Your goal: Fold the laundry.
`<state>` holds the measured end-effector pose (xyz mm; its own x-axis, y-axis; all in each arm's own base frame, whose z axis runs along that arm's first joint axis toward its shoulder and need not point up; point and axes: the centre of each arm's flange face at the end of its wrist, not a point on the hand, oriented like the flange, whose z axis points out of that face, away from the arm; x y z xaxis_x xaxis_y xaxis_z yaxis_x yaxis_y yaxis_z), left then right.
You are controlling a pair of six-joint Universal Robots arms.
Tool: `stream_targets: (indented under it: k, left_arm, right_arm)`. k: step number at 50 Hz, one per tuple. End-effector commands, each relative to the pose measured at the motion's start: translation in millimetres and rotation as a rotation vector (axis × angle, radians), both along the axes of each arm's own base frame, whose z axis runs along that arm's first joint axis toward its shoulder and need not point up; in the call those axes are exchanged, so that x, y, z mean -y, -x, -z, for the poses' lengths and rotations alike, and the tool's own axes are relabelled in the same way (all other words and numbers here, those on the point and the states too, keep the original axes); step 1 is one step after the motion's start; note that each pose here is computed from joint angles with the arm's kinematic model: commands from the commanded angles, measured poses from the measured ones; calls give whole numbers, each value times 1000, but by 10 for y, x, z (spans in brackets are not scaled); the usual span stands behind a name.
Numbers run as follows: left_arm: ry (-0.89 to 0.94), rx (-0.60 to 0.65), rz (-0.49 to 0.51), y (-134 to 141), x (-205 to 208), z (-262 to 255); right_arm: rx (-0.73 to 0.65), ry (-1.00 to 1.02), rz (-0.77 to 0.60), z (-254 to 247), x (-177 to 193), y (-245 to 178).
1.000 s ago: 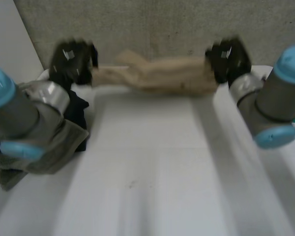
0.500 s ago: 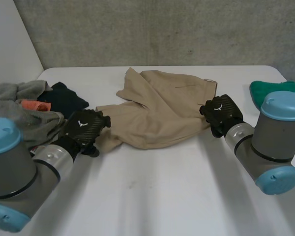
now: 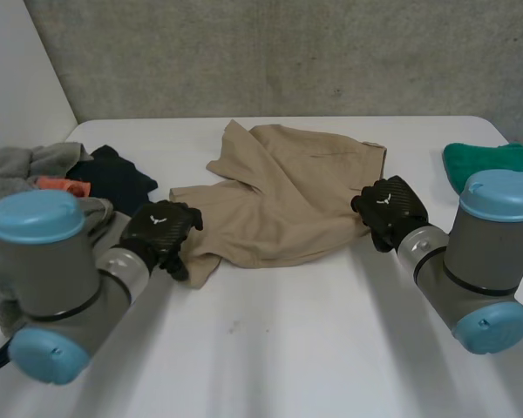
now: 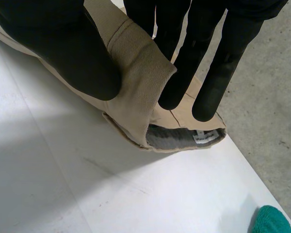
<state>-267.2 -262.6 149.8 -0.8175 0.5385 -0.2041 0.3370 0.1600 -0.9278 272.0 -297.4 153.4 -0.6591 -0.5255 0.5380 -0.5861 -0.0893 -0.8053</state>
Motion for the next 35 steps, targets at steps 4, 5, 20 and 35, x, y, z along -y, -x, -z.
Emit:
stream_targets:
  k: [4, 5, 20, 35]
  left_arm:
    - [-62, 8, 12, 264, 224, 275]
    - [-66, 12, 14, 279, 241, 299]
    - [-98, 207, 28, -41, -248, -204]
    - [-111, 579, 431, -390, -1690, -564]
  right_arm:
    - [1, 4, 5, -19, 0, 12]
    - [2, 7, 7, -28, 7, 15]
    - [-170, -86, -66, -256, -196, 165]
    - [-518, -430, -351, -453, -1001, 605]
